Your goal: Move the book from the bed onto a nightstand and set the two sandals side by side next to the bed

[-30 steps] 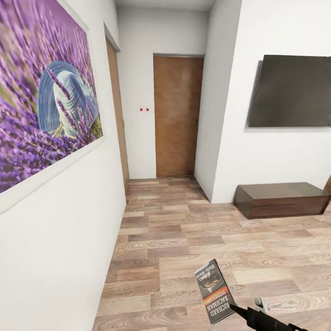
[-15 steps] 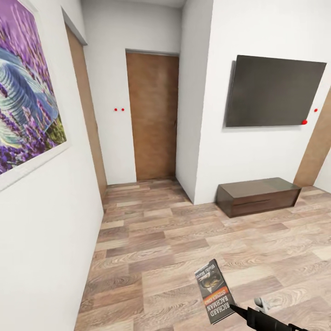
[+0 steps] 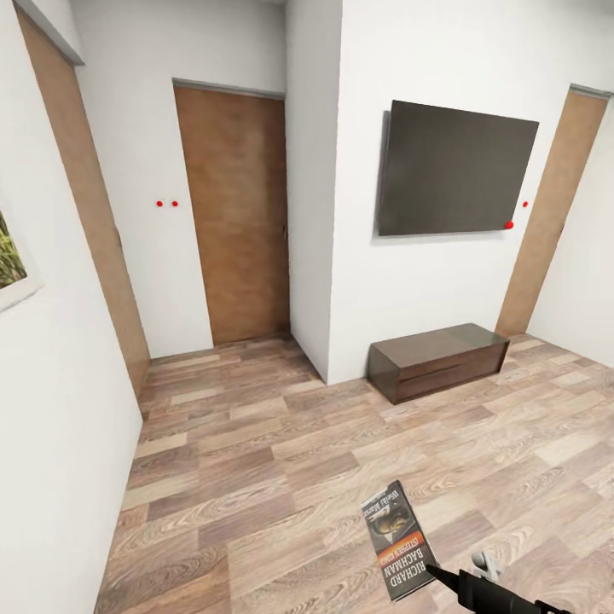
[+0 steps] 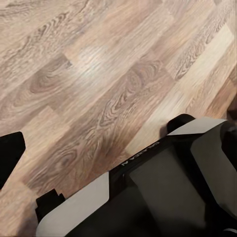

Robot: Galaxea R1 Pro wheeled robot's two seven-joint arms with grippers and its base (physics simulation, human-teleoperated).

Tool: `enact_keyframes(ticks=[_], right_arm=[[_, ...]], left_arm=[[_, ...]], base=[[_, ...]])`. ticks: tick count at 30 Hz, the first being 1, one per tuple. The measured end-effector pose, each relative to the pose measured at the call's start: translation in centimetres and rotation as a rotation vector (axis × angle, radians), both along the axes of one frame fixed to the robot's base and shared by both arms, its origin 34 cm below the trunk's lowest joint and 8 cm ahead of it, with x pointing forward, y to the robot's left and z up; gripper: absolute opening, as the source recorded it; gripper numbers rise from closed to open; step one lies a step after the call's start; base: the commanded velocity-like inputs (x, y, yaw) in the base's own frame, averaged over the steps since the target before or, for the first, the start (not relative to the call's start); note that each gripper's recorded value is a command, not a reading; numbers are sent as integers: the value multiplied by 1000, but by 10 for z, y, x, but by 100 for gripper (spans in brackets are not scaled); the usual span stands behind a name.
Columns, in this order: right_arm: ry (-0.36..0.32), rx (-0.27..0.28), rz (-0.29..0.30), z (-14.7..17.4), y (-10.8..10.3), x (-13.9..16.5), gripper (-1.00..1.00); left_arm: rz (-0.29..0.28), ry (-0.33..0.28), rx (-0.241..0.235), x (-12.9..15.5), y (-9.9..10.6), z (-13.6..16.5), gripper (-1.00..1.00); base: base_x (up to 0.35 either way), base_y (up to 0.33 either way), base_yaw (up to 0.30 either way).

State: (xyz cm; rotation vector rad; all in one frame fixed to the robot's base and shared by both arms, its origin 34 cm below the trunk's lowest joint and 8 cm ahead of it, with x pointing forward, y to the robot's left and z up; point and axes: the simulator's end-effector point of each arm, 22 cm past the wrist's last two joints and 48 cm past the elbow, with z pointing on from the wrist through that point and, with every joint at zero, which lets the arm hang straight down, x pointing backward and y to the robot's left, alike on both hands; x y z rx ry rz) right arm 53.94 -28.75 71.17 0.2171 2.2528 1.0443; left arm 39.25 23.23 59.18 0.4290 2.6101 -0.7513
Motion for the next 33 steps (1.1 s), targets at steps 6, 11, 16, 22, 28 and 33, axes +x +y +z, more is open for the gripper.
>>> enact_keyframes(ticks=[6, 11, 16, 22, 28, 33], right_arm=[[0, 0, 0, 0, 0, 0, -100], [0, 0, 0, 0, 0, 0, -100], [0, 0, 0, 0, 0, 0, -100], [0, 0, 0, 0, 0, 0, -100], [2, -3, -2, -1, 0, 0, -100], [2, -4, -3, -1, -1, 0, -100]], left_arm=[[0, 0, 0, 0, 0, 0, 100], [0, 1, 0, 0, 0, 0, 100], [0, 1, 0, 0, 0, 0, 100], [0, 0, 0, 0, 0, 0, 100], [0, 0, 0, 0, 0, 0, 100], [0, 0, 0, 0, 0, 0, 100]], base=[[327, 0, -284], [320, 0, -284], [311, 0, -284], [277, 0, -260], [309, 0, -35], [313, 0, -3]])
